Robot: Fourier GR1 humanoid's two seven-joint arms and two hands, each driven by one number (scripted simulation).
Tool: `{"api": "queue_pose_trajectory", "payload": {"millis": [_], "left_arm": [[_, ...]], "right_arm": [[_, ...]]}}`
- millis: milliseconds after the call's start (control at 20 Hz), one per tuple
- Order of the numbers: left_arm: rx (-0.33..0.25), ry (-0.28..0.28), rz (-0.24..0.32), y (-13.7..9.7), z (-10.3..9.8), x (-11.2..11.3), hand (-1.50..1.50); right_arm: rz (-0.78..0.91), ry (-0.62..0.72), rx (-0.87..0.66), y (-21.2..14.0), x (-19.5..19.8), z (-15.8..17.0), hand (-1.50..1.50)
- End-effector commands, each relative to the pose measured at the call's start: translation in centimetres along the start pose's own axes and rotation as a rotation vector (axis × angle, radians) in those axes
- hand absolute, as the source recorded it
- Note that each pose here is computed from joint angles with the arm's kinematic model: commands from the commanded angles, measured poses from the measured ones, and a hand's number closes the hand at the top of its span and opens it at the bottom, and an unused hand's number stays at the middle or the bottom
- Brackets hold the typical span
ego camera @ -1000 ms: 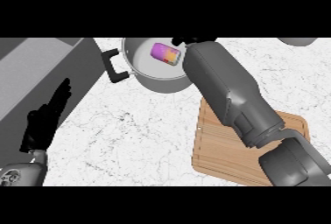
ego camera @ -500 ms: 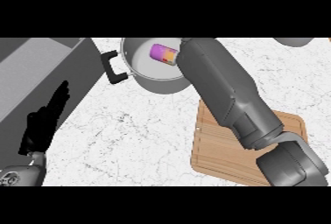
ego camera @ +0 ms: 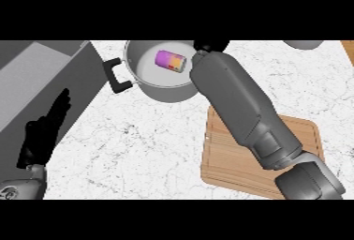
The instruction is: Pick the can from the cutting board and place it in the pot
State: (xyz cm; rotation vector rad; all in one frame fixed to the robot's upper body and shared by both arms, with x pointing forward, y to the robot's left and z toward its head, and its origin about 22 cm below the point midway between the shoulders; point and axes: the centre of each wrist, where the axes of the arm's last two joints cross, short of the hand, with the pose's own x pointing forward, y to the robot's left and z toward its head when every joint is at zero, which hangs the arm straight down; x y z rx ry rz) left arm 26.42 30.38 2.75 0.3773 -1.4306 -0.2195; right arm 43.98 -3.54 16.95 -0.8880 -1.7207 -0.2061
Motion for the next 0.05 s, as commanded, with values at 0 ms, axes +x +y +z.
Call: {"api": "queue_pose_trajectory", "payload": {"millis": [0], "left_arm": [[0.027,0.022,0.01,0.51,1.02,-1.23,0.0]], "right_arm": [[-0.068,0.005,0.017,-0.32,-2.46,2.31,-1.5]]}}
